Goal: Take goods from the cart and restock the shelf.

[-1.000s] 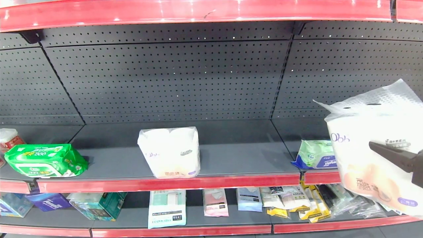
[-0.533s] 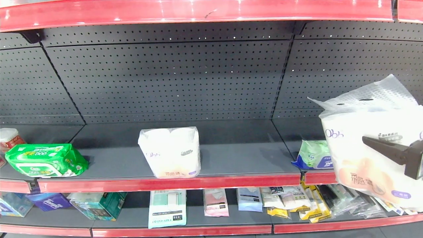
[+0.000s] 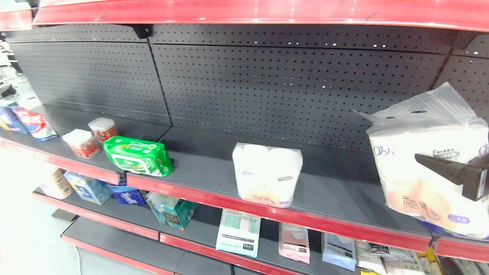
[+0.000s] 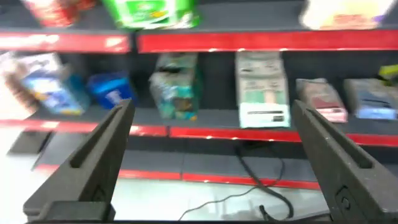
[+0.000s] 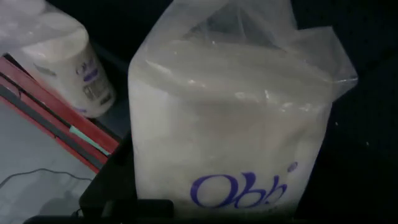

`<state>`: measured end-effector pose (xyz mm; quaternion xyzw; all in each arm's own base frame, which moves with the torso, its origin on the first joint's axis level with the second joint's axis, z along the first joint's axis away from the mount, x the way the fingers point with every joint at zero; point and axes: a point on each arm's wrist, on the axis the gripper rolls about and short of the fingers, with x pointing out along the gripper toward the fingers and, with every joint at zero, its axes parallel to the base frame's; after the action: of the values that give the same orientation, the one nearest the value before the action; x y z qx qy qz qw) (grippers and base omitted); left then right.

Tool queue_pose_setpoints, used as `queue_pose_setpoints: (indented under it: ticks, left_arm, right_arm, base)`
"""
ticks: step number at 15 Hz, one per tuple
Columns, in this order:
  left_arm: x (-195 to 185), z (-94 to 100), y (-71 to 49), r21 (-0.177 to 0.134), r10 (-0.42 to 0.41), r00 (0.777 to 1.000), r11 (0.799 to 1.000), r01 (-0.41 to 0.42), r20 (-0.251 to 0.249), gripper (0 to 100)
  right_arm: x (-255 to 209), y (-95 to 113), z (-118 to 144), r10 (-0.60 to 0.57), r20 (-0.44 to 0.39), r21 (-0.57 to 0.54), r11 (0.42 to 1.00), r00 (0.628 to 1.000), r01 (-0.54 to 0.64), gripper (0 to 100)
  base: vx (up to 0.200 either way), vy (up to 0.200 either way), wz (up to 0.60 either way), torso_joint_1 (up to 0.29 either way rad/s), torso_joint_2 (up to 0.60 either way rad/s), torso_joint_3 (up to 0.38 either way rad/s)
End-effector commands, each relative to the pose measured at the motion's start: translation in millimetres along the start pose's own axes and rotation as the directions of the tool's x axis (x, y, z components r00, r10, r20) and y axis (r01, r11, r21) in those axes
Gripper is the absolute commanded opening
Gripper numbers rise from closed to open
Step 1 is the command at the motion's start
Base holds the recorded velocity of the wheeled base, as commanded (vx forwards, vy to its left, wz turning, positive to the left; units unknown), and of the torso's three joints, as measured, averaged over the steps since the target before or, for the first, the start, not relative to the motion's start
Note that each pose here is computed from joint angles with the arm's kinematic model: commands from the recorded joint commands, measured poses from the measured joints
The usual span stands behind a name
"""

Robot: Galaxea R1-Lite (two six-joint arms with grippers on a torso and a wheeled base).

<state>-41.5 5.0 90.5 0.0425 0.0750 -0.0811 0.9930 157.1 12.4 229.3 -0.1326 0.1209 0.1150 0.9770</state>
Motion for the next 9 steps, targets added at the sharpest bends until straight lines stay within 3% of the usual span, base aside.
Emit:
queue_pose_setpoints:
  ticks: [1,3,4,6,9]
  left_arm:
    - [1,-0.3,0.2,0.000,0.005,1.000,1.000,-0.005,-0.003,100]
    - [4,-1.7,0.4,-0.024,0.019,1.000,1.000,-0.018,0.016,100]
    - [8,-2.5,0.5,-0.046,0.023,0.998,0.999,-0.021,0.055,100]
    - [14,-4.1,1.4,-0.064,0.068,0.991,0.996,-0.061,0.113,100]
    - [13,-4.1,2.6,-0.076,0.142,0.984,0.988,-0.134,0.108,100]
  right_arm:
    - [21,-4,2,0.001,-0.002,0.000,1.000,1.000,-0.001,0]
    - [50,-5,-1,0.084,0.031,-0.004,0.996,0.996,-0.084,0]
    - [60,-5,-4,0.152,0.033,-0.003,0.988,0.988,-0.152,0]
    - [82,-5,-9,0.167,0.028,-0.004,0.986,0.986,-0.167,0]
    - [111,-5,-21,0.173,0.035,-0.012,0.985,0.984,-0.172,0]
  base:
    - [0.000,0.000,0.00,0.000,0.00,0.000]
    - [0.000,0.000,0.00,0.000,0.00,0.000]
    - [0.000,0.000,0.00,0.000,0.00,0.000]
    - [0.000,0.000,0.00,0.000,0.00,0.000]
    - [0.000,0.000,0.00,0.000,0.00,0.000]
